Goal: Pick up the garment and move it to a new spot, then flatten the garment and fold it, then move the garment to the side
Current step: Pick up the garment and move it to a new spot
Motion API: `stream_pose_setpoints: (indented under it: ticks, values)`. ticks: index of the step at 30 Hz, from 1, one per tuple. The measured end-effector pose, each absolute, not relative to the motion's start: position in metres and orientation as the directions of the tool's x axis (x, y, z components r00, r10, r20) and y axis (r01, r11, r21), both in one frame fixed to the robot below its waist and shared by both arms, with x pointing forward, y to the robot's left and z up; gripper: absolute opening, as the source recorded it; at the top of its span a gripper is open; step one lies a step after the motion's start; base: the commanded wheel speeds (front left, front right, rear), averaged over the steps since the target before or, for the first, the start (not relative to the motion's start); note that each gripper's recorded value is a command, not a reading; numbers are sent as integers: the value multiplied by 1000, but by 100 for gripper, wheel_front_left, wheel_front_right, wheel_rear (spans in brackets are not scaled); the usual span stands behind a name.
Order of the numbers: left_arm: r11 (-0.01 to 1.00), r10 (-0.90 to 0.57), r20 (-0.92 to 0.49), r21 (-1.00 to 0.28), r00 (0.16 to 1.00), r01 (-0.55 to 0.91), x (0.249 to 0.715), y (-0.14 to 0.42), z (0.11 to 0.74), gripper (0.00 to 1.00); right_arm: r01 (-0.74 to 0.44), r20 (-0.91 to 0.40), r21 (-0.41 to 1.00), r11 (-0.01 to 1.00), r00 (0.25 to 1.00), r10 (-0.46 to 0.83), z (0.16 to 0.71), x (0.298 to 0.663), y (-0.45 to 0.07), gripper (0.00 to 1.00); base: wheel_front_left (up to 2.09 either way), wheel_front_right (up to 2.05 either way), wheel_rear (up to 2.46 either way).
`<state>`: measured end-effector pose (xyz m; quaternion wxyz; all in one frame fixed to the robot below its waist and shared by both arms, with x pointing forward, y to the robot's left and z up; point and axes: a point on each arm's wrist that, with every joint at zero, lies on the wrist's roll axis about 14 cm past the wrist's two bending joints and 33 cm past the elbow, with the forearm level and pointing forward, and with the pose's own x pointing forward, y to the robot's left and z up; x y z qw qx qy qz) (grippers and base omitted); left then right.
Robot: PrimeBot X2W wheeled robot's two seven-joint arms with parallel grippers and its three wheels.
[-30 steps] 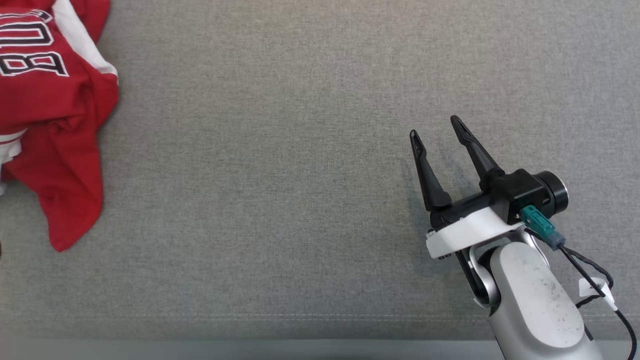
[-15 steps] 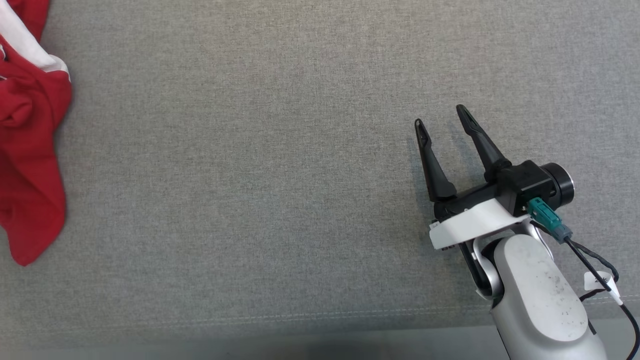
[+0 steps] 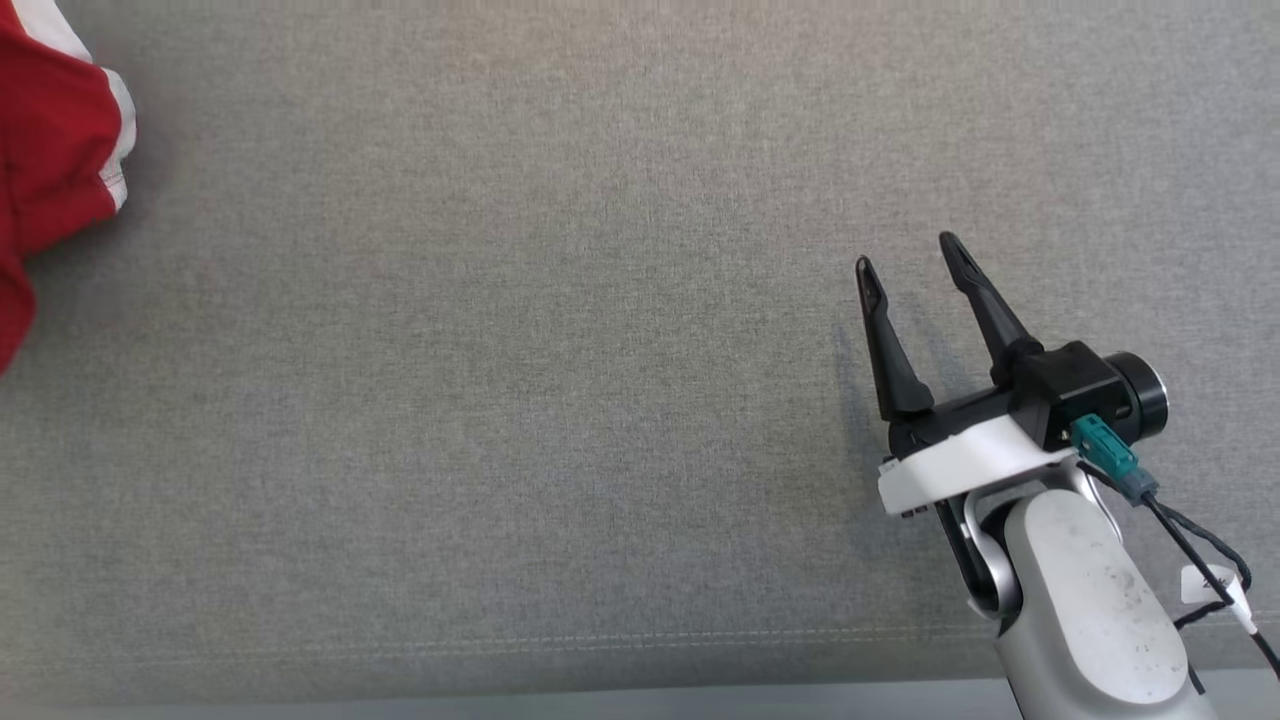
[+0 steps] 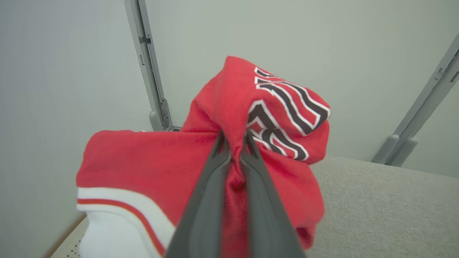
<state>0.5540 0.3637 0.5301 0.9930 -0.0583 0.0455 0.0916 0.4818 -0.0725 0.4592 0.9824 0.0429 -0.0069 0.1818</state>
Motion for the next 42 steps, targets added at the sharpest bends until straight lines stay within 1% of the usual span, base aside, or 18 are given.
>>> stream_pose_setpoints:
  ticks: [5,10,16,20,24,31,32,36,42]
  values:
    - [986,158,46,-57,986,-156,551,350,576,0,-350,51,80,933,936,347,473,472,-76,100,0,0,0]
    - [995,93,157,7,983,-96,540,320,610,0,-325,74,75,943,945,320,487,462,-86,100,0,0,0]
    - [999,-43,241,-2,970,44,521,255,635,0,-285,103,71,956,955,277,502,450,-102,100,0,0,0]
    - [991,-120,261,-31,958,132,507,213,638,0,-263,119,65,963,960,254,510,443,-111,100,0,0,0]
    - [964,-223,283,-79,933,255,495,160,639,0,-228,129,60,972,967,219,515,440,-125,100,0,0,0]
    - [880,-399,252,-163,881,445,483,73,621,0,-176,142,68,982,976,166,520,435,-145,100,0,0,0]
    - [854,-450,220,-178,865,489,481,50,609,0,-158,140,67,985,979,148,520,433,-151,100,0,0,0]
    - [806,-536,147,-202,831,556,482,9,582,0,-120,131,73,990,985,110,518,429,-165,100,0,0,0]
    - [754,-627,0,-250,779,607,486,-39,525,0,-58,102,83,995,994,49,509,422,-187,100,0,0,0]
